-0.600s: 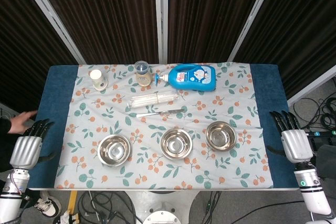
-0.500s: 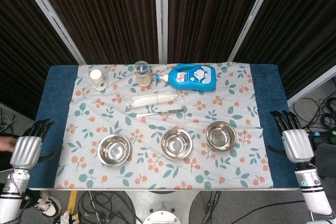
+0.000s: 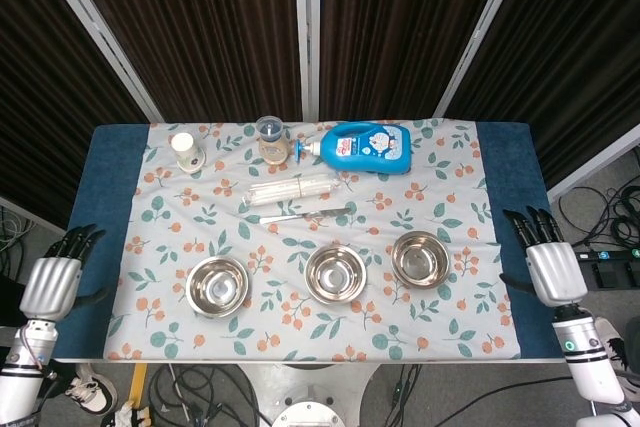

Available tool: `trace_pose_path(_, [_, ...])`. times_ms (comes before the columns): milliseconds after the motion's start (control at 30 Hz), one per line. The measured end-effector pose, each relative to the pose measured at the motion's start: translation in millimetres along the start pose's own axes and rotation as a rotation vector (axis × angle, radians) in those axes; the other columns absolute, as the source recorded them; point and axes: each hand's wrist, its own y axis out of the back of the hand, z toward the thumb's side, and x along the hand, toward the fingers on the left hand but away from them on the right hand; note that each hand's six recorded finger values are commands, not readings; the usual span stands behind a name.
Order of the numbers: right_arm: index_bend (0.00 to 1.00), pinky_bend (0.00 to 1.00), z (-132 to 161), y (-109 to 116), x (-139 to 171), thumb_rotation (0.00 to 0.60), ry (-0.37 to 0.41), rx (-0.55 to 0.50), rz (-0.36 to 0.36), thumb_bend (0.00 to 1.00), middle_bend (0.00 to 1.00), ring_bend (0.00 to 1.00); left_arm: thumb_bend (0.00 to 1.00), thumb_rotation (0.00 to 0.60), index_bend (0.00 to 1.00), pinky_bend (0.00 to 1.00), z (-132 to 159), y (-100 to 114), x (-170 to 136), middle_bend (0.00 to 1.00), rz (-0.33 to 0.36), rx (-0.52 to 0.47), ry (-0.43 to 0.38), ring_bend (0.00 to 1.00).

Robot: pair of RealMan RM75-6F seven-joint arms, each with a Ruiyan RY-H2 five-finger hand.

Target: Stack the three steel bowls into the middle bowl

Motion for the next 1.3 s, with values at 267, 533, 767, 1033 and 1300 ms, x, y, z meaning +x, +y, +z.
trace_pose_path(267, [0.20, 0.25, 48, -15, -9, 0.600, 0.151, 0.101, 0.066, 0.00, 0.31, 0.21, 0.12, 0.600, 0.20, 0.28, -1, -8, 0, 0.22, -0.023, -0.008, -0.004, 0.14])
trace_pose_path(533, [0.21, 0.25, 85, -49, -5, 0.600, 0.236, 0.157, 0.182, 0.00, 0.31, 0.20, 0.12, 0.600, 0.20, 0.28, -6, -5, 0, 0.22, -0.016, -0.013, 0.002, 0.14])
trace_pose_path(767, [0.23, 0.25, 106, -72, -13, 0.600, 0.288, 0.198, 0.231, 0.00, 0.32, 0.20, 0.12, 0.600, 0.20, 0.28, -13, -6, -1, 0.22, -0.021, -0.020, 0.016, 0.14])
trace_pose_path(1033, [0.26, 0.25, 120, -87, -26, 0.600, 0.303, 0.245, 0.241, 0.02, 0.34, 0.21, 0.12, 0.600, 0.21, 0.28, -20, -10, -1, 0.22, -0.034, -0.027, 0.024, 0.14])
trace_pose_path(1300, [0.35, 0.26, 125, -95, -36, 0.600, 0.275, 0.271, 0.233, 0.08, 0.41, 0.24, 0.12, 0.600, 0.21, 0.28, -24, -12, 0, 0.22, -0.040, -0.035, 0.027, 0.14])
